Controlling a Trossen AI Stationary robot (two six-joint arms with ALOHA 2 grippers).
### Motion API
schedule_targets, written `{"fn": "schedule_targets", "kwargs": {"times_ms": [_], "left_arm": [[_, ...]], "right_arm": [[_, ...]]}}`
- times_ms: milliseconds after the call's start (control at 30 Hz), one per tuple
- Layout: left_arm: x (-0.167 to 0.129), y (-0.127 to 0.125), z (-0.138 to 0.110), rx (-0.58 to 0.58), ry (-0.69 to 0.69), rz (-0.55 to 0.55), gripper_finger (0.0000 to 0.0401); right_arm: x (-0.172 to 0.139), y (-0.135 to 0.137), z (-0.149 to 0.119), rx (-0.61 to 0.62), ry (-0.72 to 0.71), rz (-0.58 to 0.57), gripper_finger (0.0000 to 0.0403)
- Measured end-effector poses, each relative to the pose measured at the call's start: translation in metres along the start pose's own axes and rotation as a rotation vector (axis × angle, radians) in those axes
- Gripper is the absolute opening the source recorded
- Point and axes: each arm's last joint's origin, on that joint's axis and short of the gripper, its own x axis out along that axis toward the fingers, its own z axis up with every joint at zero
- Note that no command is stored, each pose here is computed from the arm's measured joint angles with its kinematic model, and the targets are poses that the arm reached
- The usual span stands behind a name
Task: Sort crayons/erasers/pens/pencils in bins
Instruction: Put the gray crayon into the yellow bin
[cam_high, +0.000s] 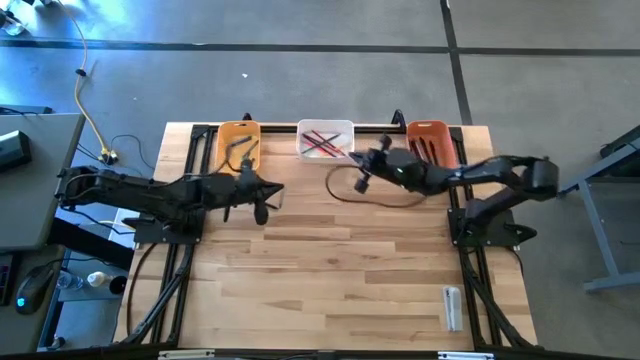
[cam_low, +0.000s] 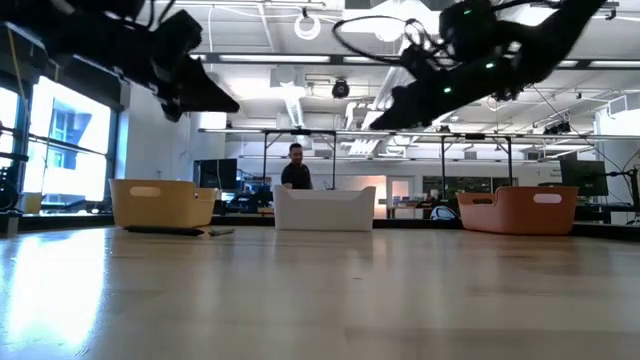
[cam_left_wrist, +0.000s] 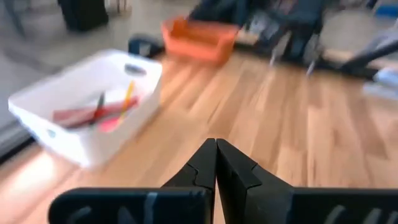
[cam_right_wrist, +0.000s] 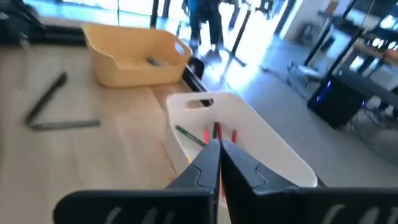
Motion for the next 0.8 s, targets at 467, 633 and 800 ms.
{"fn": "schedule_targets", "kwargs": {"times_ms": [467, 633, 800], "left_arm": [[0.059, 0.003, 0.006, -0.192, 0.585, 0.185, 0.0015], [0.085, 0.011, -0.003, -0.215, 0.672, 0.228, 0.0058], [0.099, 0.015, -0.008, -0.202, 0.747, 0.286, 0.0104]], "right_arm": [[-0.081, 0.008, 0.016, 0.036, -0.235, 0.039, 0.0000], [-0.083, 0.013, 0.016, 0.019, -0.240, 0.062, 0.0000], [-0.084, 0.014, 0.016, 0.016, -0.240, 0.065, 0.0000]]}}
